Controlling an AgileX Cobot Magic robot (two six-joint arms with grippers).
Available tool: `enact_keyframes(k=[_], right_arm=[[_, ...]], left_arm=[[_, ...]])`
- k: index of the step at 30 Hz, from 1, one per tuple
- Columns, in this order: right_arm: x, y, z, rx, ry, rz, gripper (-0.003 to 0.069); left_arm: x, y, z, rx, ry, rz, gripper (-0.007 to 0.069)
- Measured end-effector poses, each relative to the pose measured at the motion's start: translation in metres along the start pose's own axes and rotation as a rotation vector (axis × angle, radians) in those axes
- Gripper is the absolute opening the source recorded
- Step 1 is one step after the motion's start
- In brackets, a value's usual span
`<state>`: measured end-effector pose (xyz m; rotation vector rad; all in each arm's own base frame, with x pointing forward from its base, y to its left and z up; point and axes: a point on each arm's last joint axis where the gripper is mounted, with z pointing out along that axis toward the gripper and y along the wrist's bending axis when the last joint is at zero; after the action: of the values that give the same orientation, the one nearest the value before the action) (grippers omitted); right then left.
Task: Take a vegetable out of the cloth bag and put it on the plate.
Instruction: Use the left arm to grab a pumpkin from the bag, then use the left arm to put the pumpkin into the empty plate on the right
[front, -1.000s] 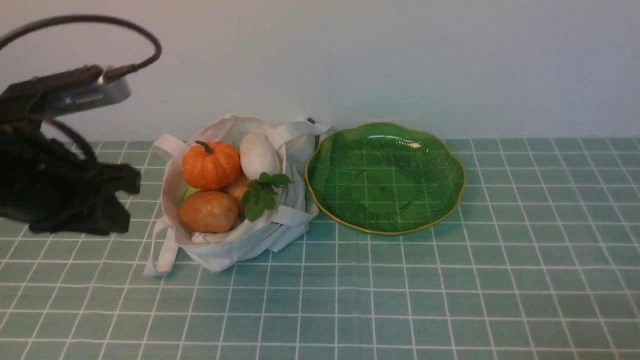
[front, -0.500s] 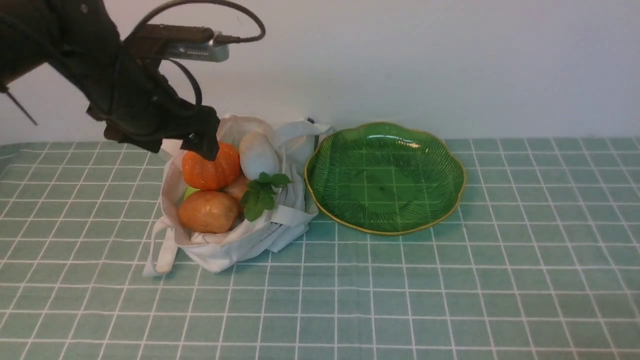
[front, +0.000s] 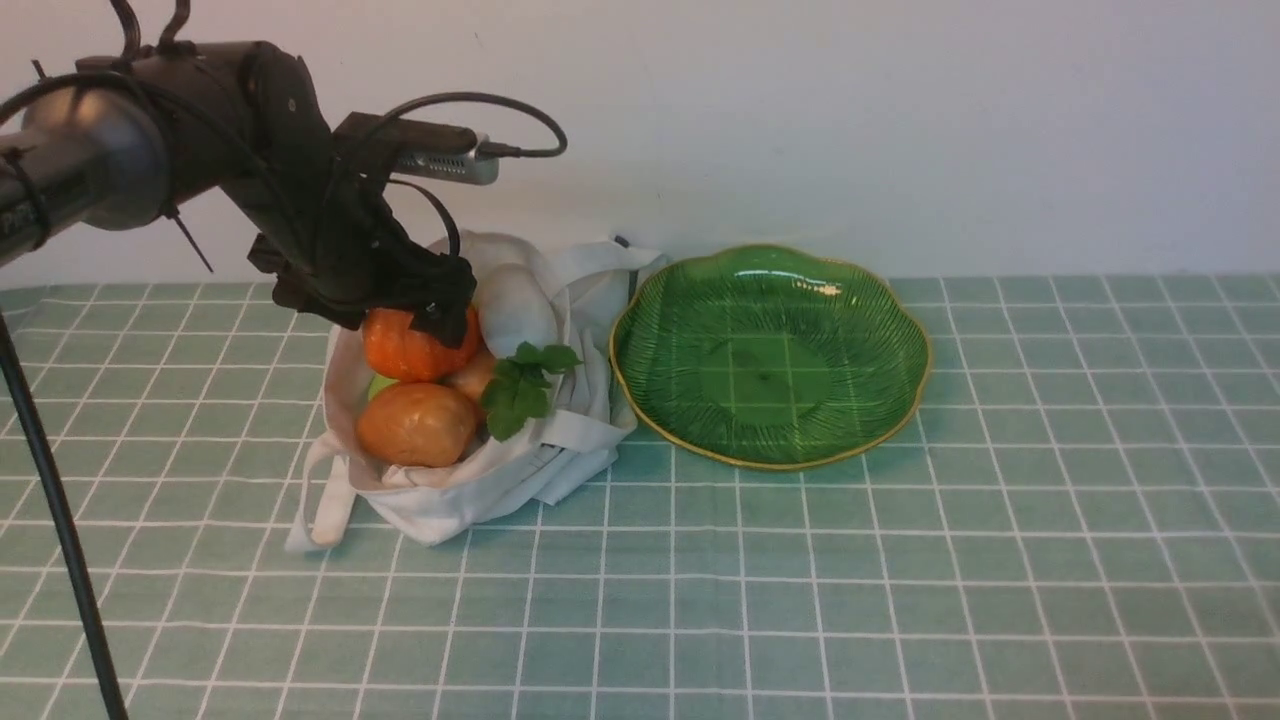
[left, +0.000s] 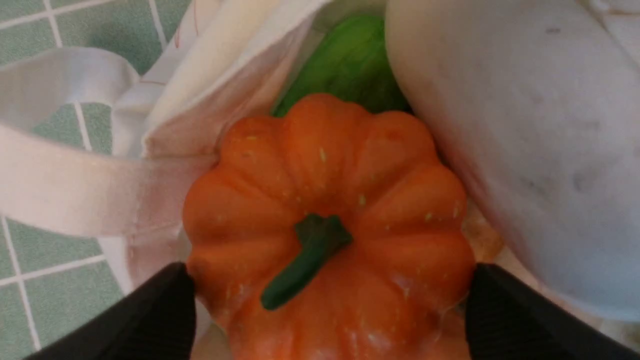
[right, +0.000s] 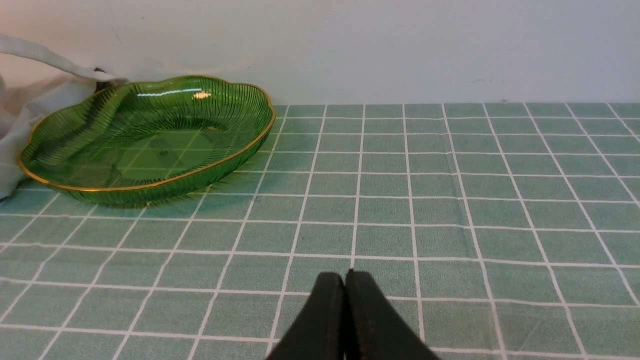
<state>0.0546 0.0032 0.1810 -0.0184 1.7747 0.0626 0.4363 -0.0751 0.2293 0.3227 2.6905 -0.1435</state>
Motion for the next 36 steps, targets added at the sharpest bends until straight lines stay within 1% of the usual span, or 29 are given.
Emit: enact_keyframes(k=[2,4,5,9,13,15,16,17,19,20,22,25,27,28,30,31,32,33,36], right_arm=[[0.000,0.000,0.000,0.000,0.000,0.000,-0.0016],[0.000,0.000,0.000,0.000,0.000,0.000,-0.0016],[0.000,0.000,0.000,0.000,0.000,0.000,-0.0016],[0.000,0.000,0.000,0.000,0.000,0.000,-0.0016],[0.000,0.000,0.000,0.000,0.000,0.000,-0.0016],[0.000,0.000,0.000,0.000,0.000,0.000,-0.0016],[0.000,0.000,0.000,0.000,0.000,0.000,-0.0016],[0.000,0.000,0.000,0.000,0.000,0.000,-0.0016],[0.000,0.000,0.000,0.000,0.000,0.000,-0.0016],[0.000,0.000,0.000,0.000,0.000,0.000,-0.0016],[0.000,0.000,0.000,0.000,0.000,0.000,-0.0016],[0.000,0.000,0.000,0.000,0.000,0.000,-0.0016],[0.000,0.000,0.000,0.000,0.000,0.000,-0.0016],[0.000,0.000,0.000,0.000,0.000,0.000,-0.0016],[0.000,0.000,0.000,0.000,0.000,0.000,-0.0016],[0.000,0.000,0.000,0.000,0.000,0.000,-0.0016],[0.000,0.000,0.000,0.000,0.000,0.000,-0.0016],[0.000,0.000,0.000,0.000,0.000,0.000,-0.0016],[0.000,0.000,0.000,0.000,0.000,0.000,-0.0016]], left_arm=[[0.000,0.000,0.001,-0.003,-0.004,0.002,0.0638],[-0.001,0.001,0.003,-0.008,-0.008,0.005,0.0587],[-0.001,0.001,0.003,-0.010,-0.010,0.007,0.0575],[-0.001,0.001,0.001,-0.011,-0.002,0.009,0.0575],[-0.002,0.000,-0.013,-0.014,-0.013,0.014,0.0575],[-0.005,-0.002,-0.040,-0.020,-0.072,0.021,0.0575],[-0.007,-0.004,-0.062,-0.024,-0.120,0.025,0.0575],[-0.007,-0.004,-0.065,-0.024,-0.127,0.025,0.0575],[-0.009,-0.008,-0.104,-0.021,-0.210,0.024,0.0575],[-0.010,-0.011,-0.121,-0.006,-0.244,0.010,0.0575],[-0.014,-0.019,-0.149,0.063,-0.289,-0.032,0.0575],[-0.021,-0.039,-0.172,0.210,-0.290,-0.056,0.0575],[-0.026,-0.060,-0.171,0.291,-0.262,-0.029,0.0575],[-0.029,-0.067,-0.168,0.314,-0.253,-0.015,0.0575],[-0.035,-0.094,-0.152,0.358,-0.230,0.056,0.0575],[-0.038,-0.115,-0.139,0.377,-0.217,0.103,0.0575],[-0.039,-0.115,-0.136,0.375,-0.216,0.103,0.0575],[-0.043,-0.137,-0.118,0.387,-0.212,0.144,0.0575],[-0.048,-0.171,-0.077,0.390,-0.210,0.181,0.0575]])
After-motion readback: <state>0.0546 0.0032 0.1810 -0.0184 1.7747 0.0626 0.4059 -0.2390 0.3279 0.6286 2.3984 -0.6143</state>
